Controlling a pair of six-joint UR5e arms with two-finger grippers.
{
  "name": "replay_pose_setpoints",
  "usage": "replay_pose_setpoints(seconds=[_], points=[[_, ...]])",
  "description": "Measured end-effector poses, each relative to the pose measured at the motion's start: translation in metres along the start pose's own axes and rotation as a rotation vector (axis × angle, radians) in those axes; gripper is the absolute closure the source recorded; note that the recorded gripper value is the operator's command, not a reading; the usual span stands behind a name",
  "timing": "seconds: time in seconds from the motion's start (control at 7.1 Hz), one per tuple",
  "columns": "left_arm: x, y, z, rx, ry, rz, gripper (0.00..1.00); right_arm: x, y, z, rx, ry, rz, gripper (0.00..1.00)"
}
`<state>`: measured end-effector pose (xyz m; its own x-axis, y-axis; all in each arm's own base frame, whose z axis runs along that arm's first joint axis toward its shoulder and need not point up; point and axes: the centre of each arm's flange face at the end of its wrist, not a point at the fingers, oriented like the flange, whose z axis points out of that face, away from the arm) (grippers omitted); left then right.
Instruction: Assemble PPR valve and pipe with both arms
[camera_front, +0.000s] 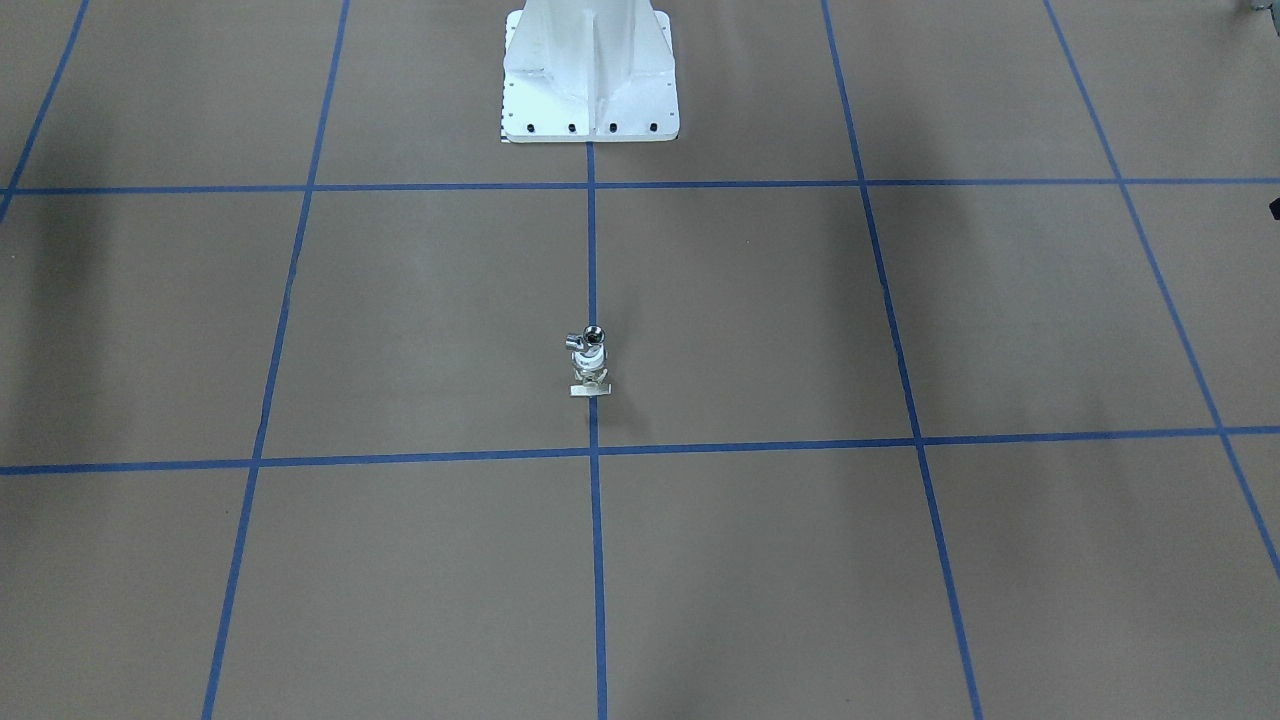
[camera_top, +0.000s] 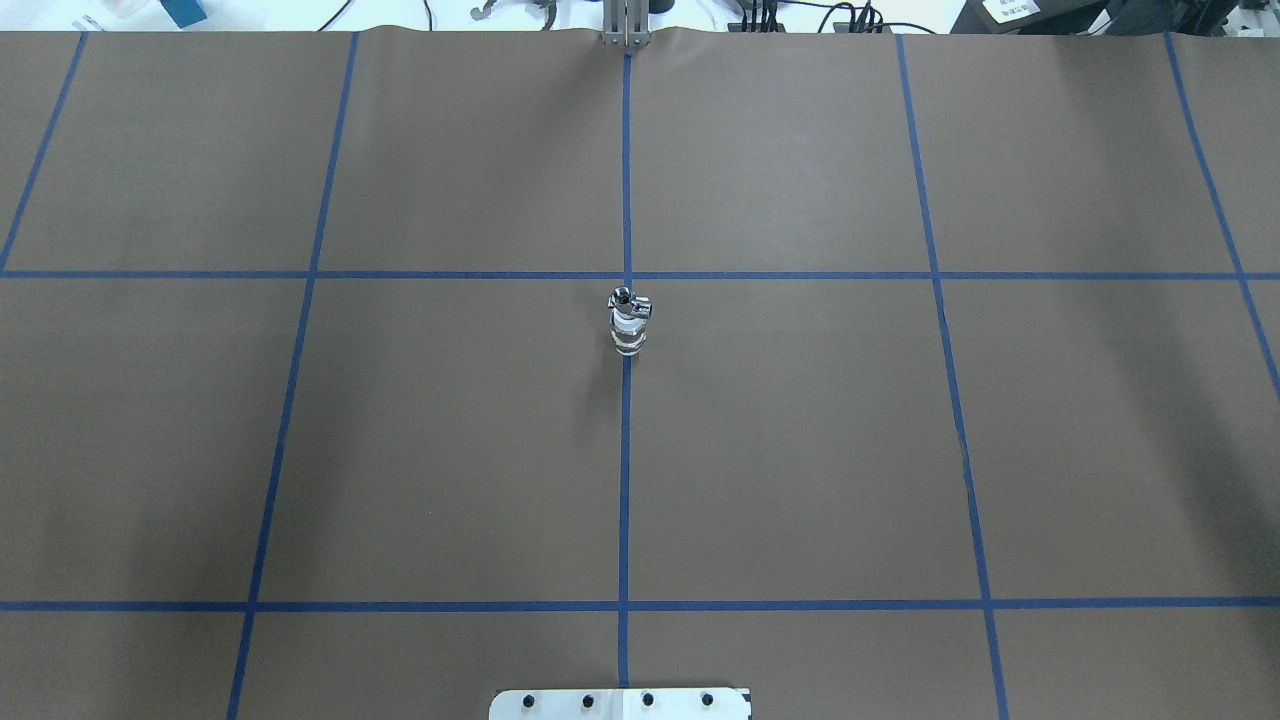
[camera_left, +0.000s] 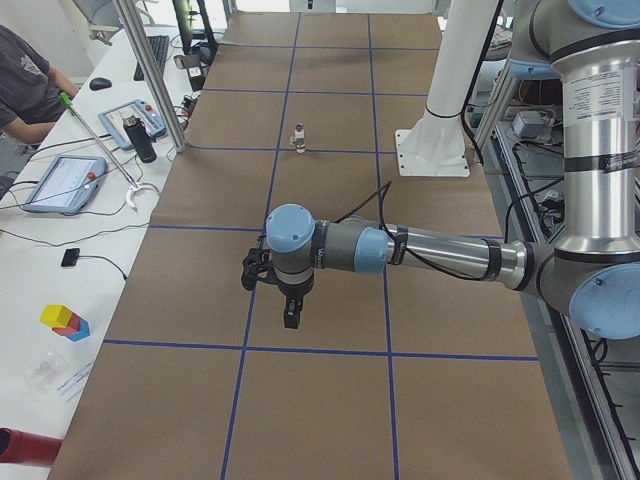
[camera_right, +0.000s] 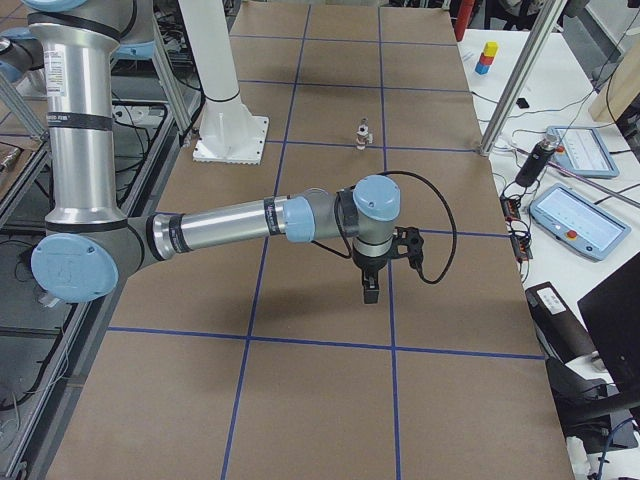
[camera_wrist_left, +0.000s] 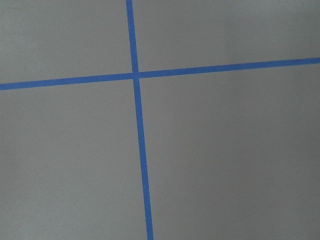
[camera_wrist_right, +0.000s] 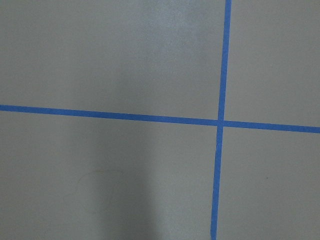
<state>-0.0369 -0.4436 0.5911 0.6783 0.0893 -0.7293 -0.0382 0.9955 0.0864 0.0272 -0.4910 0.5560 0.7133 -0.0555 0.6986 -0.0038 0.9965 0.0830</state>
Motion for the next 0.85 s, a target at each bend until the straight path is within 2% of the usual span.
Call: replay_pose_setpoints(seconds=[0.42,0.85], points=[[-0.0066,-0.0023,-0.0013,0.006,-0.077,0.004,0.00,0.0015,0.0009,0.0010,-0.002,0.004,0.001,0.00],[-0.0050,-0.0028,-0.0036,0.011,-0.086,0.007,0.00,0.0004,0.0013,-0.0002,0.001,0.005,-0.001,0.00]])
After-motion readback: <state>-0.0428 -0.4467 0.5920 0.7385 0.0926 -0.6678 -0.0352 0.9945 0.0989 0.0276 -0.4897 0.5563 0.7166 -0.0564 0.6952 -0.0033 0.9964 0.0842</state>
